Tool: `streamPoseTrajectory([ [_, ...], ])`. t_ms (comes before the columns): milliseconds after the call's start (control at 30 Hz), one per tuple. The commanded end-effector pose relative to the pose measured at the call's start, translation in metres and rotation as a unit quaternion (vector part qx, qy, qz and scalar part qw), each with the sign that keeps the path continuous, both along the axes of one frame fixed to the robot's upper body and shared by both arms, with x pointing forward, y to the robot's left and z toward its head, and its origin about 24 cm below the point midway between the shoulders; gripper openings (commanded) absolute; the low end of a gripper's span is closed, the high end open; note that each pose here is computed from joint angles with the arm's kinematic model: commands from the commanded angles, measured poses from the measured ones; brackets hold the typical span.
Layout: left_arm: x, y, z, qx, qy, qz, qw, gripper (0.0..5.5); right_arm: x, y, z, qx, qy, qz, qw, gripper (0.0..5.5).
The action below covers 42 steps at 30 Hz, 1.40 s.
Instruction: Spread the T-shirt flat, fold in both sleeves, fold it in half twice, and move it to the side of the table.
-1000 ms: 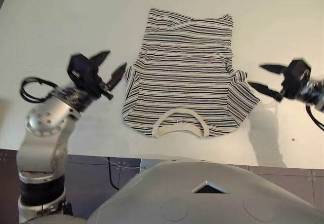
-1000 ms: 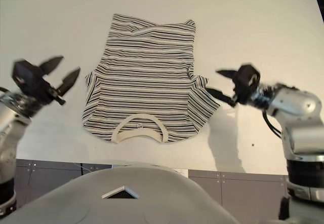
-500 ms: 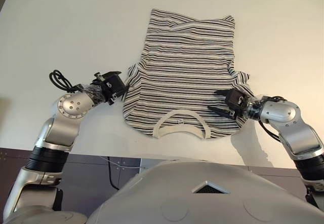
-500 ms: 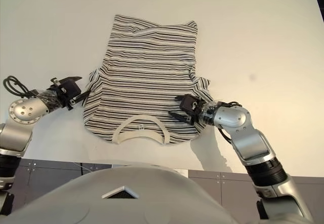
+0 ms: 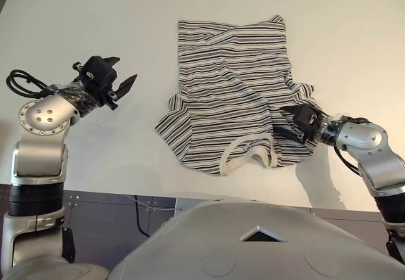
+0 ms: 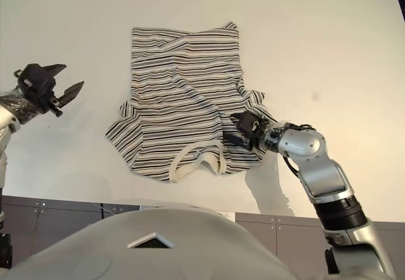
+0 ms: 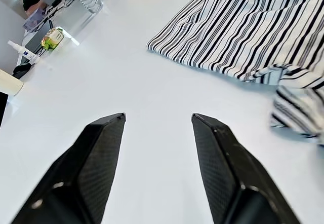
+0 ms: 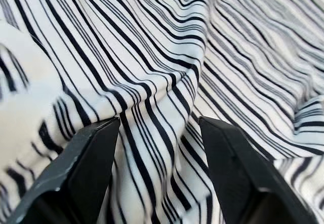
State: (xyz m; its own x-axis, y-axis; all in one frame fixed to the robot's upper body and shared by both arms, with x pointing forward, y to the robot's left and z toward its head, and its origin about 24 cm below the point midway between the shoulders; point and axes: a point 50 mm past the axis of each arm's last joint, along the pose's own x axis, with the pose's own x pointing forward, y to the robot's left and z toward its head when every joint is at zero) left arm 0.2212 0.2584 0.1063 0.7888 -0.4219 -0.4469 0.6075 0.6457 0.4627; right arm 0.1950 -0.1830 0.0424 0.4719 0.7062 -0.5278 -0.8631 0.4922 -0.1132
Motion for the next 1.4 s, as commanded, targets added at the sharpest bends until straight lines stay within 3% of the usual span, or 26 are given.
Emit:
streamPoseTrajectory([
  [33,-0.016,-0.052,-0.008,-0.066,0.042,-0.091,0.993,2.42,0.031,0.003,0.031,0.033,-0.065,-0.027,0.997,2.86],
  [133,-0.041,-0.073,-0.047,-0.040,0.117,-0.139,0.983,2.42,0.043,-0.005,0.037,0.017,-0.080,-0.033,0.996,2.86],
  [267,-0.066,-0.055,-0.087,0.068,0.183,-0.147,0.970,2.42,0.057,-0.020,0.027,-0.044,-0.097,-0.067,0.992,2.86],
  [400,-0.080,-0.038,-0.078,0.098,0.198,-0.187,0.957,2.42,0.063,-0.026,-0.012,-0.127,-0.092,-0.102,0.982,2.86],
  [567,-0.084,-0.027,-0.068,0.106,0.196,-0.200,0.954,2.42,0.030,-0.035,-0.027,-0.161,-0.036,-0.089,0.982,2.86],
  [667,-0.072,-0.036,-0.052,0.072,0.144,-0.171,0.972,2.42,0.024,-0.035,-0.002,-0.137,-0.060,-0.107,0.983,2.86],
  [833,-0.046,-0.047,-0.012,-0.065,0.088,-0.124,0.986,2.42,0.077,-0.013,0.056,-0.071,-0.172,-0.154,0.970,2.86],
  [900,-0.033,-0.043,-0.010,-0.071,0.075,-0.104,0.989,2.42,0.096,0.001,0.051,-0.082,-0.177,-0.141,0.971,2.86],
  [1000,-0.013,-0.044,-0.031,-0.038,0.074,-0.069,0.994,2.42,0.110,0.020,0.001,-0.141,-0.146,-0.122,0.972,2.86],
  [1100,-0.015,-0.047,-0.065,0.022,0.101,-0.069,0.992,2.42,0.099,0.008,-0.037,-0.187,-0.112,-0.124,0.968,2.86],
  [1233,-0.021,-0.046,-0.082,0.050,0.100,-0.061,0.992,2.42,0.092,0.006,-0.034,-0.165,-0.122,-0.123,0.971,2.86],
  [1400,-0.010,-0.039,-0.084,0.095,0.065,-0.040,0.993,2.42,0.096,0.008,0.003,-0.148,-0.160,-0.119,0.969,2.86],
])
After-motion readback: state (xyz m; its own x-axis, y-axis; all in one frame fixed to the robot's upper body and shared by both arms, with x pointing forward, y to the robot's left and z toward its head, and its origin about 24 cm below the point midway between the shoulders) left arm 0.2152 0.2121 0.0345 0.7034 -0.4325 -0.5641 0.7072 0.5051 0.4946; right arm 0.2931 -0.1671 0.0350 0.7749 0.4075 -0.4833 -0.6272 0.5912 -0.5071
